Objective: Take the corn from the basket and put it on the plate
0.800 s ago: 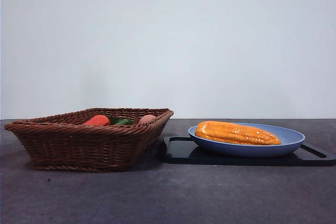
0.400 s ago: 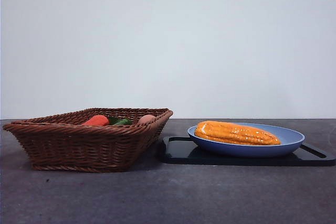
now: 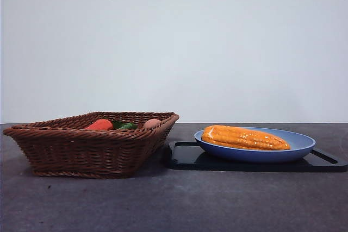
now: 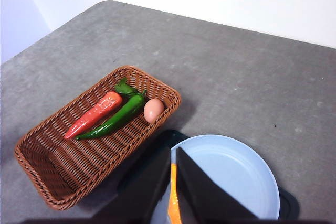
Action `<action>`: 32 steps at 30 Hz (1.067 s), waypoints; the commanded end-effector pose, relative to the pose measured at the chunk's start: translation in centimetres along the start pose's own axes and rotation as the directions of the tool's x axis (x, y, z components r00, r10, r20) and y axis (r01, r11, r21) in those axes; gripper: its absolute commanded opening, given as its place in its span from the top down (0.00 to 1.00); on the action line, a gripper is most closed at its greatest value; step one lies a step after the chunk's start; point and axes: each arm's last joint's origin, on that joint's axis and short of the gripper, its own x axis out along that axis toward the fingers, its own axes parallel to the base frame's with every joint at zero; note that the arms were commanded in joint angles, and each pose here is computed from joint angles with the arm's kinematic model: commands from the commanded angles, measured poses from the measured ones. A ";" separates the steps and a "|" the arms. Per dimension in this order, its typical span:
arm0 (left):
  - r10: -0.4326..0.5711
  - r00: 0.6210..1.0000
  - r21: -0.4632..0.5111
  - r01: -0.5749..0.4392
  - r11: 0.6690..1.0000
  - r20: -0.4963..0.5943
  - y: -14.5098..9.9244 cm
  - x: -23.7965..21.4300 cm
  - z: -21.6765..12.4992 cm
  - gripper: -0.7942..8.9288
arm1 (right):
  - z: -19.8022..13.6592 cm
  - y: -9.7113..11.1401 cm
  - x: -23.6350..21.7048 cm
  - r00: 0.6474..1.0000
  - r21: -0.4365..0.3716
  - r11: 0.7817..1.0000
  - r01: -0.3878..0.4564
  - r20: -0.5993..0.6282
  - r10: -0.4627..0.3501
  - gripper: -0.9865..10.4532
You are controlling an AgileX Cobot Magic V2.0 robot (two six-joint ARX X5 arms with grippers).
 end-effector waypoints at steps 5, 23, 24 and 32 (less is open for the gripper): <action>0.009 1.000 -0.019 -0.009 1.000 0.016 -0.1 0.1 -1.4 0.91 | 0.5 0.0 0.0 1.000 -0.016 1.000 -0.004 0.016 0.004 0.91; 0.006 0.999 -0.017 -0.006 1.000 0.042 -0.1 -0.2 -1.8 0.91 | 0.5 0.0 0.0 1.000 -0.016 1.000 -0.004 0.016 0.004 0.91; 0.006 0.999 -0.017 -0.006 1.000 0.042 -0.1 -0.2 -1.8 0.91 | 0.5 0.0 0.0 1.000 -0.016 1.000 -0.004 0.016 0.004 0.91; 0.006 0.999 -0.017 -0.006 1.000 0.042 -0.1 -0.2 -1.8 0.91 | 0.5 0.0 0.0 1.000 -0.016 1.000 -0.004 0.016 0.004 0.91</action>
